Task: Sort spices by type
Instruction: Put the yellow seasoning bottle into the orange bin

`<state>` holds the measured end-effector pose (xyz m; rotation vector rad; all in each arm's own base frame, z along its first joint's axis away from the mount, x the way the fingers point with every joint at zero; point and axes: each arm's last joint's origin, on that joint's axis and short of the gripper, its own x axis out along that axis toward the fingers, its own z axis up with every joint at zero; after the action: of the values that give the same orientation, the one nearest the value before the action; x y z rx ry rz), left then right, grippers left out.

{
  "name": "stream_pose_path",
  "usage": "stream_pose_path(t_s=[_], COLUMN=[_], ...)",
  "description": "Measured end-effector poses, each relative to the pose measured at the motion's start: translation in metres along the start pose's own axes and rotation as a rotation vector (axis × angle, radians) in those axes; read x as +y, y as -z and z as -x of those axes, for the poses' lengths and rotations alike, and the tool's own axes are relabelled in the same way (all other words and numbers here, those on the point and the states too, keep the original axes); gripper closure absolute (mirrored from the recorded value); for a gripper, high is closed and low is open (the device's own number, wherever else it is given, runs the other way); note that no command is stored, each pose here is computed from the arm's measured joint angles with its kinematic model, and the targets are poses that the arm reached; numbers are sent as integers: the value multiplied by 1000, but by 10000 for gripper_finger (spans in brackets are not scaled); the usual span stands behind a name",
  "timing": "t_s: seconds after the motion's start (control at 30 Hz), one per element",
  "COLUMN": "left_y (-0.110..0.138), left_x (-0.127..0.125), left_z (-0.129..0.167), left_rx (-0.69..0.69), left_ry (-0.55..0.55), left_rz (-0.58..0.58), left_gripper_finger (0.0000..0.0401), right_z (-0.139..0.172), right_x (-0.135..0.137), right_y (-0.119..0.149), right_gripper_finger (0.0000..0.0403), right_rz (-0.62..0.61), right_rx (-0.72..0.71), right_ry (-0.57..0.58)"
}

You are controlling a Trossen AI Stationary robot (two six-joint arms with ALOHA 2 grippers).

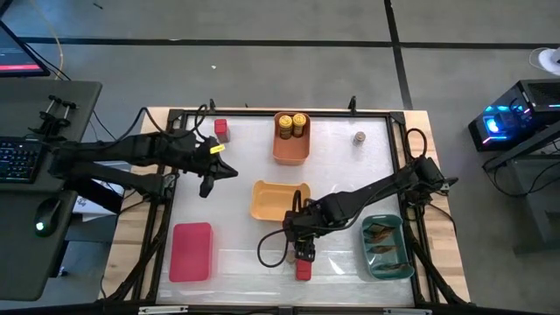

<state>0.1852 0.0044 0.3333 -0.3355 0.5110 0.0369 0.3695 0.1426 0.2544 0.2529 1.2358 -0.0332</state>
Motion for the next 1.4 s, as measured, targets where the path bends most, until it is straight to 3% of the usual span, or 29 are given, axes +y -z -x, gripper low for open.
stream_pose_path(t_s=[0.73,0.97,1.13,1.3,1.4], left_y=[0,0,0,0,0], left_x=[0,0,0,0,1], left_z=[-3,-3,-3,-3,-3], left_rx=[-29,-29,-29,-28,-31], left_ry=[11,11,11,11,4], left_rz=[-1,0,6,6,7], left_gripper_finger=[401,401,401,401,401], right_z=[-37,-36,-13,36,68], right_x=[2,2,8,13,9], right_y=[2,2,-7,-18,-27], right_gripper_finger=[102,177,181,181,181], right_rz=[50,43,79,194,230], right_rx=[78,82,93,109,54], right_ry=[34,41,16,8,67])
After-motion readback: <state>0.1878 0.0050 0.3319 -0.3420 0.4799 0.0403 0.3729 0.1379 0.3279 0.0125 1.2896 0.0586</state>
